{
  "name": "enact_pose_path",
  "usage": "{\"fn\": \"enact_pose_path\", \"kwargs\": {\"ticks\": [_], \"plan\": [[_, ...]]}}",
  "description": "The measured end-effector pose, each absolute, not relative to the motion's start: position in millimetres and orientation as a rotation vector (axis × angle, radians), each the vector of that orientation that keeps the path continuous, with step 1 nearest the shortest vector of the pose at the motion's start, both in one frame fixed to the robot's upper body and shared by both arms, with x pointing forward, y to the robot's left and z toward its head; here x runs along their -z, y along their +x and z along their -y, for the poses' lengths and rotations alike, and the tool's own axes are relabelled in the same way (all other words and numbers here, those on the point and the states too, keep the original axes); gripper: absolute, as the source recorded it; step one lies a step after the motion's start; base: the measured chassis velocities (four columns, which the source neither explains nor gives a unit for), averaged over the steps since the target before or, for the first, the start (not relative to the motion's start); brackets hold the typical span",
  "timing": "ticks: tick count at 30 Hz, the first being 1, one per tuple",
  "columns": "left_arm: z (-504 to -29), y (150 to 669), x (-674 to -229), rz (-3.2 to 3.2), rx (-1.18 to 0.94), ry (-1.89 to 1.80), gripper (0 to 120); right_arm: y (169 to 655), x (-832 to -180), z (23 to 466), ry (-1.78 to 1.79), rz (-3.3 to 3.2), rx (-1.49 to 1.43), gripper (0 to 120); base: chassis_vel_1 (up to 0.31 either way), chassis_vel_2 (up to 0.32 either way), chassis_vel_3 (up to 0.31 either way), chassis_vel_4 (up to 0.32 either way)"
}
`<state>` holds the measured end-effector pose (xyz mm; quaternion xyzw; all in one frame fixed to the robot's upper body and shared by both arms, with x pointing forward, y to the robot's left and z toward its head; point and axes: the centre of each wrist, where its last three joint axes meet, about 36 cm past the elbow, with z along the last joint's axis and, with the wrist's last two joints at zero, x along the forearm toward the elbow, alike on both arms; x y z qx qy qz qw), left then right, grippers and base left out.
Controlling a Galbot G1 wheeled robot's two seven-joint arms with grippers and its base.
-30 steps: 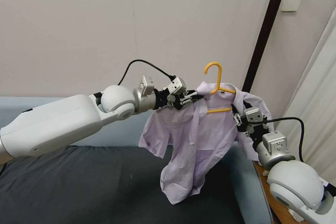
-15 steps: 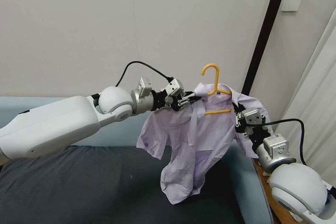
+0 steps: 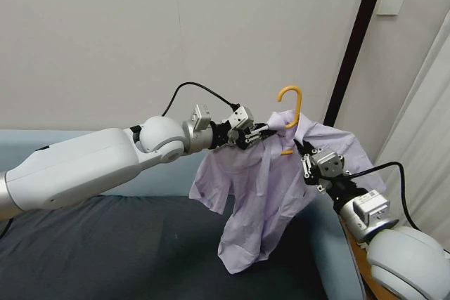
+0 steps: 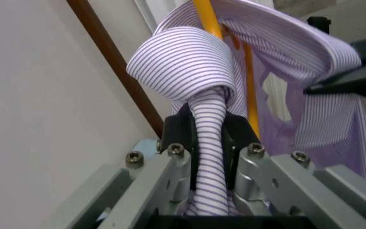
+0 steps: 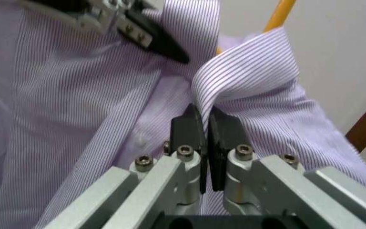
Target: Pick up the clothes from the sofa and hang them on the clothes hanger.
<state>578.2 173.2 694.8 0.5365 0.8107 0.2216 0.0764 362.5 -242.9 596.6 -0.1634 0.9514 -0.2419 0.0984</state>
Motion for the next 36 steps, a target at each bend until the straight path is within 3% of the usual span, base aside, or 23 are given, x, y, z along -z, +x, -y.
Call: {"fn": "enact_pose_path", "kwargs": {"ticks": [8, 12, 21, 23, 31, 36], "plan": [[-181, 579, -713, -2.386, -0.674, 1.604, 7, 358, -620, 246, -0.530, -2.785, 0.723, 0, 0.000, 0.000, 0.000, 0.000], [-184, 579, -711, -2.385, -0.656, 1.601, 7, 351, -628, 248, -0.587, -2.775, 0.733, 11, 0.000, 0.000, 0.000, 0.000], [-203, 575, -707, -2.389, -0.613, 1.567, 7, 330, -632, 251, -0.646, -2.849, 0.819, 48, 0.000, 0.000, 0.000, 0.000], [-203, 574, -708, -2.388, -0.611, 1.565, 7, 331, -631, 251, -0.635, -2.861, 0.813, 50, 0.000, 0.000, 0.000, 0.000], [-230, 560, -709, -2.401, -0.624, 1.553, 7, 325, -641, 247, -0.537, -2.919, 0.556, 85, 0.000, 0.000, 0.000, 0.000], [-244, 562, -709, -2.397, -0.624, 1.545, 7, 322, -655, 250, -0.578, -2.910, 0.528, 97, 0.000, 0.000, 0.000, 0.000]]}}
